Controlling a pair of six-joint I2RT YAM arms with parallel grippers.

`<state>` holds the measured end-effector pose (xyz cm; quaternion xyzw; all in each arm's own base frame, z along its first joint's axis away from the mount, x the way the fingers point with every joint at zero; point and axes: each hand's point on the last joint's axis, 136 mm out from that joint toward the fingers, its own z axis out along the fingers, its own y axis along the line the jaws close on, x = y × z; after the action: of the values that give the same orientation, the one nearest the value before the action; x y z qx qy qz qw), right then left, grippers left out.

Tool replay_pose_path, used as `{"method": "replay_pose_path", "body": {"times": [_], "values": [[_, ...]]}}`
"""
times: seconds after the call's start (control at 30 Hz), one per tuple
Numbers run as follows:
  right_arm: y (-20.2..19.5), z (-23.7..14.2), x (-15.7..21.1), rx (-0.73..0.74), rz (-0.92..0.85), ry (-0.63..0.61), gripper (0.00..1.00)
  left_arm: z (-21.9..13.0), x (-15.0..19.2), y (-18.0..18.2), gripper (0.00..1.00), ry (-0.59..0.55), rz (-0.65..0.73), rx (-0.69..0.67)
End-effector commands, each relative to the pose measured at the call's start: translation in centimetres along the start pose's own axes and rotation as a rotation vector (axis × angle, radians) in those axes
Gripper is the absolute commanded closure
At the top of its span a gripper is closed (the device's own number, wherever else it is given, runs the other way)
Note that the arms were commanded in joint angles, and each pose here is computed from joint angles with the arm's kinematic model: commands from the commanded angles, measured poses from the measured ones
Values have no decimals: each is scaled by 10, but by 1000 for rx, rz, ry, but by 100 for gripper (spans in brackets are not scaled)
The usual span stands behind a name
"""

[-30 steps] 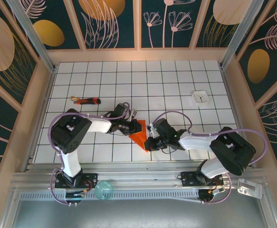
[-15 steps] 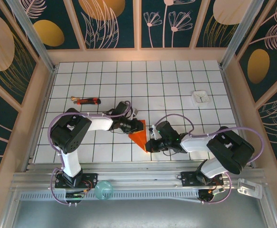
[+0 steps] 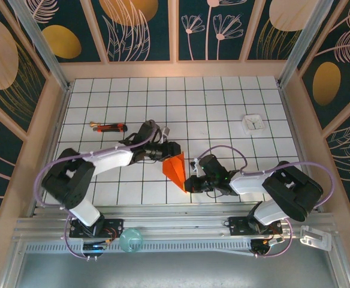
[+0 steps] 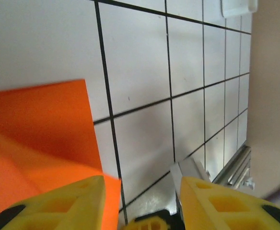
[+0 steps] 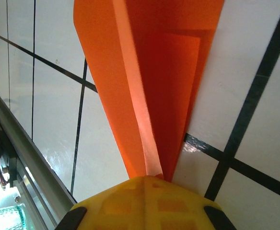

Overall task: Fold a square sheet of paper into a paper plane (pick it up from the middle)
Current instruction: Fourth fold the wing at the center of the table.

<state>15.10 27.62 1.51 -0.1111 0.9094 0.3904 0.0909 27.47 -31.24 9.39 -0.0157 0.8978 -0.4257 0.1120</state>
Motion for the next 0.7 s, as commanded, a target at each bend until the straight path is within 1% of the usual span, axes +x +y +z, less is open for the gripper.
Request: {"method": "replay_pose_path", "body": {"times": [0.0,0.1,0.17,0.23,0.37,0.47,0.67], "values": [[-47,-3,39,165,120,101,100,-7,22,6,58,-1,-75,14],[-47,-3,38,168,126,100,100,-10,41,13,68,-1,-106,16],[-48,-3,38,173,131,99,100,-8,54,16,79,10,-116,26],[-49,-4,38,177,132,98,100,-1,62,17,87,35,-119,33],[-51,-4,39,186,135,97,100,14,71,17,97,67,-138,51],[-52,-5,39,190,137,94,100,22,75,16,100,85,-137,50],[-53,-5,39,195,137,92,100,33,84,22,100,122,-162,37]]}}
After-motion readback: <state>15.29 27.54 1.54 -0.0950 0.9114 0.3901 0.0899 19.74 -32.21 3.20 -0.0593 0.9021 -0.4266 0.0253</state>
